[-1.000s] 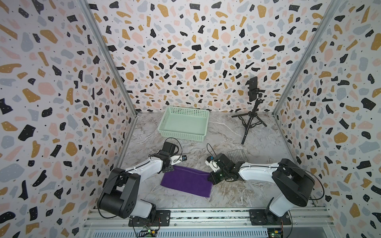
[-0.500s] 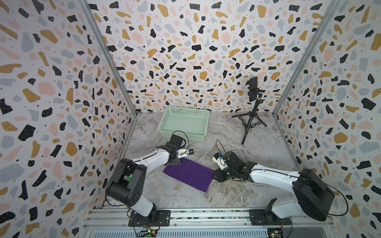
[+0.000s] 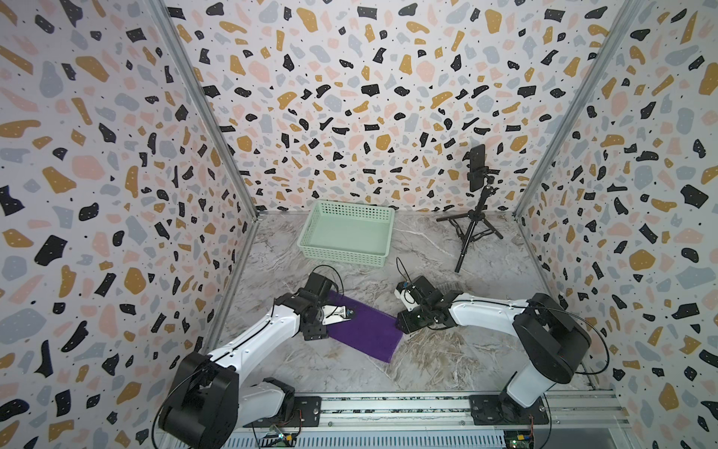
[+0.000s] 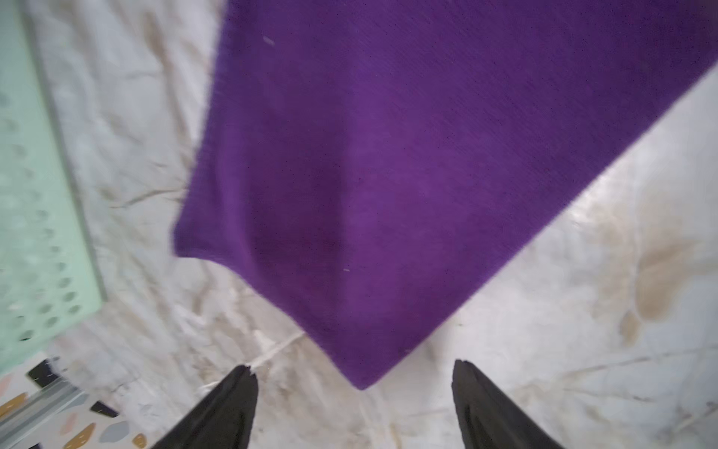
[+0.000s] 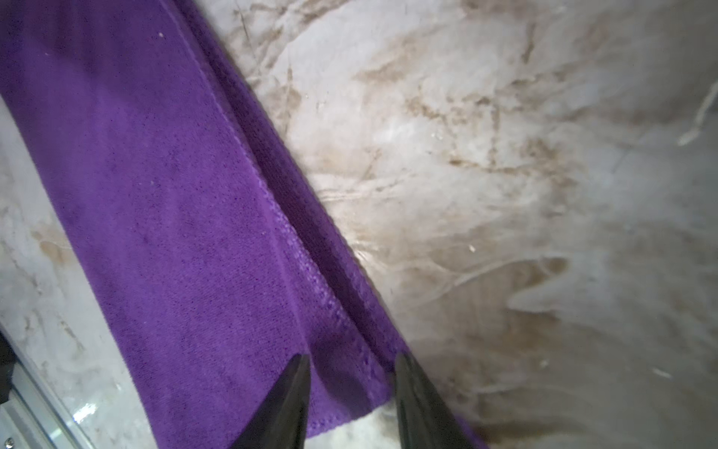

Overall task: Fold the square dishcloth
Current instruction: Adjust the cleaning item at the center of the board.

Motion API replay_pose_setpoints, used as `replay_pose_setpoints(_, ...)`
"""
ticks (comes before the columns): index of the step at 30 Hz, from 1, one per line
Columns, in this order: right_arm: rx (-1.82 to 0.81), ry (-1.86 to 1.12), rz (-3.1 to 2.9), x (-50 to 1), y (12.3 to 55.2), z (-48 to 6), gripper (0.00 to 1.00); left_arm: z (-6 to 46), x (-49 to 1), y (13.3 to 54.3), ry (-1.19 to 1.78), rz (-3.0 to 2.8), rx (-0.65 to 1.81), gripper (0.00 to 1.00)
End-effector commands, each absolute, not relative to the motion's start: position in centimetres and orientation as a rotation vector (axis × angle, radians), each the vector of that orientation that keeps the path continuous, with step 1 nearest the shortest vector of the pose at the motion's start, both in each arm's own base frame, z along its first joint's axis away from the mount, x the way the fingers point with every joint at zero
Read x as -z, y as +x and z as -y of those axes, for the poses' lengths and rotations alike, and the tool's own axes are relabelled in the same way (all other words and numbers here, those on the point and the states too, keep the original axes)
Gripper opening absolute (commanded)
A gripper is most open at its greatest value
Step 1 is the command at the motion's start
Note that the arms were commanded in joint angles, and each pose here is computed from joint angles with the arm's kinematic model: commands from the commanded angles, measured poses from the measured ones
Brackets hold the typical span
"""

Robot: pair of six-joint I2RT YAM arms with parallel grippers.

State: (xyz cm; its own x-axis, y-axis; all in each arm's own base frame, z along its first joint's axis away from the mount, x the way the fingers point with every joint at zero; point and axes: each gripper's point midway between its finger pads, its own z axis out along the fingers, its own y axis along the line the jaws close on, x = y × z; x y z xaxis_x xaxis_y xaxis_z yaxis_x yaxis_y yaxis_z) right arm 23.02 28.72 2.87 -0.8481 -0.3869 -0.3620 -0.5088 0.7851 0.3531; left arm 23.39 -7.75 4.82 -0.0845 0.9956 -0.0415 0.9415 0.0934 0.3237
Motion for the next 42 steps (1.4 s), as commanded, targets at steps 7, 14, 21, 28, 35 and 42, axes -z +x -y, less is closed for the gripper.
replay_pose_setpoints(7,-0.606,-0.752,-2.749,-2.7,18.8,-26.7,0.2,6.9,-5.3,28.7,1.857,-2.059,-0.597,0.76)
replay_pose_setpoints(14,-0.737,-0.886,-2.692,-5.3,12.7,-28.5,0.2,7.4,-3.8,32.3,1.917,-2.052,-0.68,0.76)
replay_pose_setpoints(21,-0.674,-0.74,-2.61,-8.9,19.2,-28.1,0.28,7.1,-3.6,28.7,2.044,-2.069,-0.556,0.79)
replay_pose_setpoints(28,-0.541,-0.752,-2.692,-5.4,22.7,-29.0,0.23,7.0,-6.6,24.3,2.084,-2.028,-0.372,0.81)
replay_pose_setpoints(35,-0.535,-0.732,-2.752,-2.3,21.0,-27.7,0.09,5.6,-6.0,31.0,1.908,-2.094,-0.595,0.7)
replay_pose_setpoints(42,-0.615,-0.782,-2.749,-1.8,15.5,-27.5,0.04,6.3,-4.4,36.6,1.801,-2.124,-0.684,0.67)
